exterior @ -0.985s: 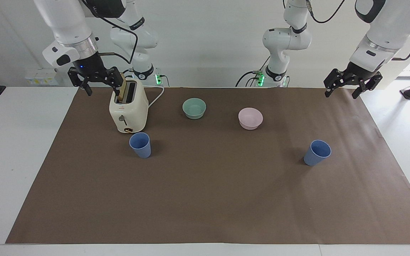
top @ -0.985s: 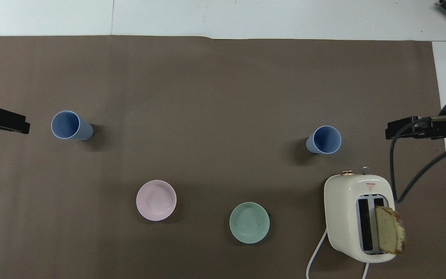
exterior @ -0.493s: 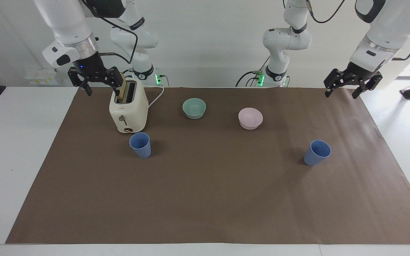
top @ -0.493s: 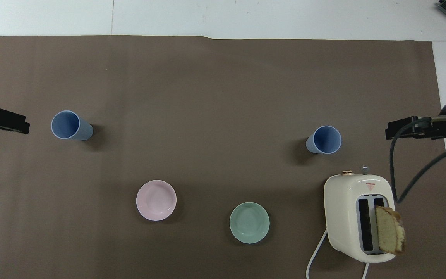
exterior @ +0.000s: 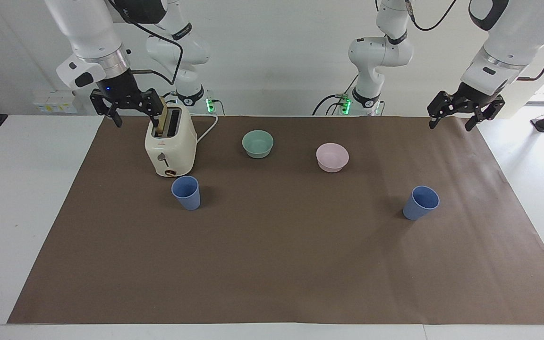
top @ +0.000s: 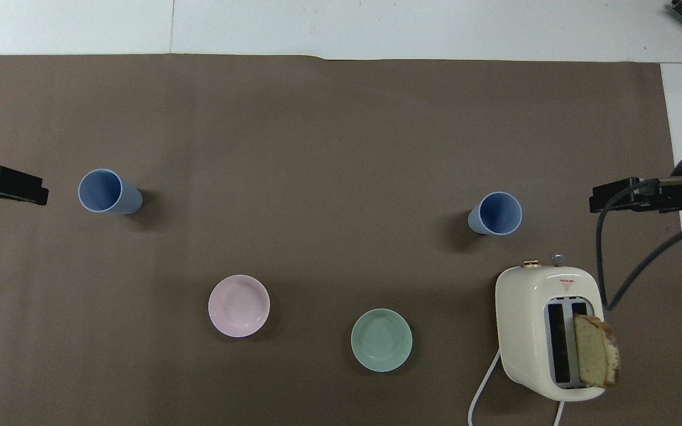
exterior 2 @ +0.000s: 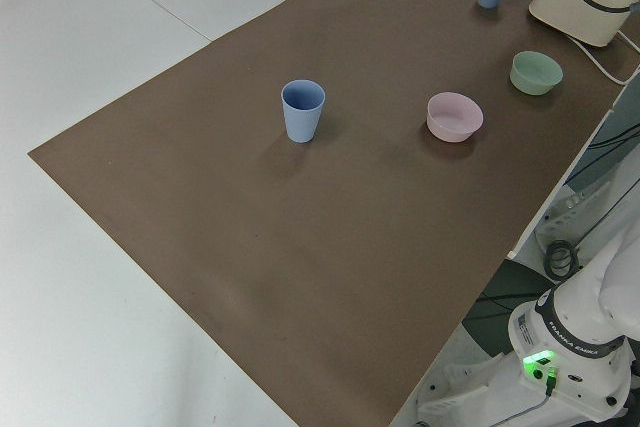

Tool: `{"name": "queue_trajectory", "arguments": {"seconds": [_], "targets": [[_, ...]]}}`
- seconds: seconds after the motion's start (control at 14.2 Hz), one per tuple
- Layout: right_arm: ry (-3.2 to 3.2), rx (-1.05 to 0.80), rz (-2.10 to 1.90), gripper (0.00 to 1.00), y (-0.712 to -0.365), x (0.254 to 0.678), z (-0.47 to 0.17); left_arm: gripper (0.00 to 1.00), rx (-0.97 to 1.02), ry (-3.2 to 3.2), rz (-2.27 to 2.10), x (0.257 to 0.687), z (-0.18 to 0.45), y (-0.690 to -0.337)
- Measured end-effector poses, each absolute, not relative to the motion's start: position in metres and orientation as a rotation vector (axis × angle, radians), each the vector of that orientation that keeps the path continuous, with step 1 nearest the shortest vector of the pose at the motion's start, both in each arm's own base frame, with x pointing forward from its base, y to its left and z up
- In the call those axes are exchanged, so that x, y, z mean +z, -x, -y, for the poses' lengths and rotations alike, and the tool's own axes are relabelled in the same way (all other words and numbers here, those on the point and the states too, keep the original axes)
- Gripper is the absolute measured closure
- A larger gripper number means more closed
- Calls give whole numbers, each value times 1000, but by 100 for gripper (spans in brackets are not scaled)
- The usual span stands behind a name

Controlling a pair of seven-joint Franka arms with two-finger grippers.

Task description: Stack blue cups with both arms

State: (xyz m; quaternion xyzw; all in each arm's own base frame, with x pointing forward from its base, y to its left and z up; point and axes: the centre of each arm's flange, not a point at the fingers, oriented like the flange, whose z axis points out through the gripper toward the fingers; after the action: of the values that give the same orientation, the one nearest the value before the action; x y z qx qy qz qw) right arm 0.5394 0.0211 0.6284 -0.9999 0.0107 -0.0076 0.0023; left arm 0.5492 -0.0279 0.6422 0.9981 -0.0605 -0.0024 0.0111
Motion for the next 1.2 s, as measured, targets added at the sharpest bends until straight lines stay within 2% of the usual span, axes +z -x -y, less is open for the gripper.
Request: {"name": "queue_trajectory", "arguments": {"seconds": [1.2], "targets": [[3137, -24, -34, 0, -539, 628, -21, 0, 18, -3115, 160, 636, 7, -553]]}}
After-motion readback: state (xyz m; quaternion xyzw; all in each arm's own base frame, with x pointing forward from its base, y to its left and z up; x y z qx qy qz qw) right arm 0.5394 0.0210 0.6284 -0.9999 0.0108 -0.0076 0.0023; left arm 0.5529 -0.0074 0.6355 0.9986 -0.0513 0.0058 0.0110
